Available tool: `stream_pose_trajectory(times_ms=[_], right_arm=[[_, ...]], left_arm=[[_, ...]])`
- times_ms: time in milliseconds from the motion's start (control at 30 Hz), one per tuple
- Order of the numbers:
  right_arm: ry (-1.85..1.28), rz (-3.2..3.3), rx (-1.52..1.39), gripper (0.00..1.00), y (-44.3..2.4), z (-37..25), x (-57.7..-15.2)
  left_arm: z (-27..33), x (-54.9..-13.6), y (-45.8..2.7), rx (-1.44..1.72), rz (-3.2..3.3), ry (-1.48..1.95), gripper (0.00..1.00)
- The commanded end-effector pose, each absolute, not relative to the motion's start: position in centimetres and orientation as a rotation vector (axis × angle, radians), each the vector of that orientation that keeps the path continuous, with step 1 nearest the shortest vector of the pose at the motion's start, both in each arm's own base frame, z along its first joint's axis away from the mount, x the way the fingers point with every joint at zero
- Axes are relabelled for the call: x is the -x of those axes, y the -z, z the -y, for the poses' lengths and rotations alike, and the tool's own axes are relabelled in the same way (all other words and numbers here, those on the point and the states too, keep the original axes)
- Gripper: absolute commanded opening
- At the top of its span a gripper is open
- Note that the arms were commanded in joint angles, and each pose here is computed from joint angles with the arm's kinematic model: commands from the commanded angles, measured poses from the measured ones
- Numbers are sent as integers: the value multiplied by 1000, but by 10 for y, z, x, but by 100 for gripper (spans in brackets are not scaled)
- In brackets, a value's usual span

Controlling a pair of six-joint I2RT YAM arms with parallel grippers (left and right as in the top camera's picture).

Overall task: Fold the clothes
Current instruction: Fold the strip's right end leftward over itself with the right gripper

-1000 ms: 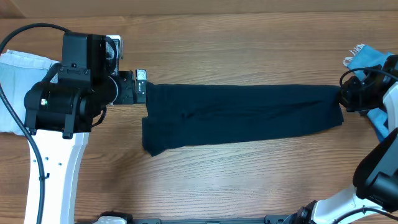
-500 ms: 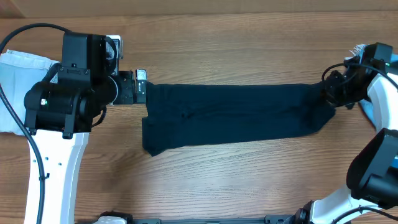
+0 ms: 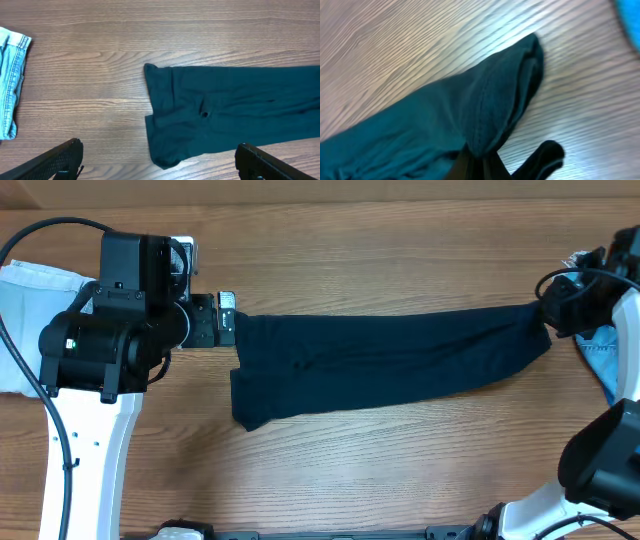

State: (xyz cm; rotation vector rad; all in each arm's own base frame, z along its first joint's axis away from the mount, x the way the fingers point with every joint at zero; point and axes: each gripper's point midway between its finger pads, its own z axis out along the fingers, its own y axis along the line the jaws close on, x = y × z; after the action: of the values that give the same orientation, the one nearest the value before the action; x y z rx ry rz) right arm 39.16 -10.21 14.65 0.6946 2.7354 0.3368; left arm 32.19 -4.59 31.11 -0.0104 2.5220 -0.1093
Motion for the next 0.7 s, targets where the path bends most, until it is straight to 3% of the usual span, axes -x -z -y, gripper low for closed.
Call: stream_pose_trajectory(times_ms=[0,433,667], right_arm=[[-370,-2711,-513,4,-171,65,-404],[-411,-2884,-85,4,-164,-85,-384],[-414,-2909,-3,4,-162,-131,-371]], left_arm=[[44,-324,-311,32,-2519,103,100],[44,-324,-311,32,-2519,103,100],[44,-324,-311,32,-2519,103,100]])
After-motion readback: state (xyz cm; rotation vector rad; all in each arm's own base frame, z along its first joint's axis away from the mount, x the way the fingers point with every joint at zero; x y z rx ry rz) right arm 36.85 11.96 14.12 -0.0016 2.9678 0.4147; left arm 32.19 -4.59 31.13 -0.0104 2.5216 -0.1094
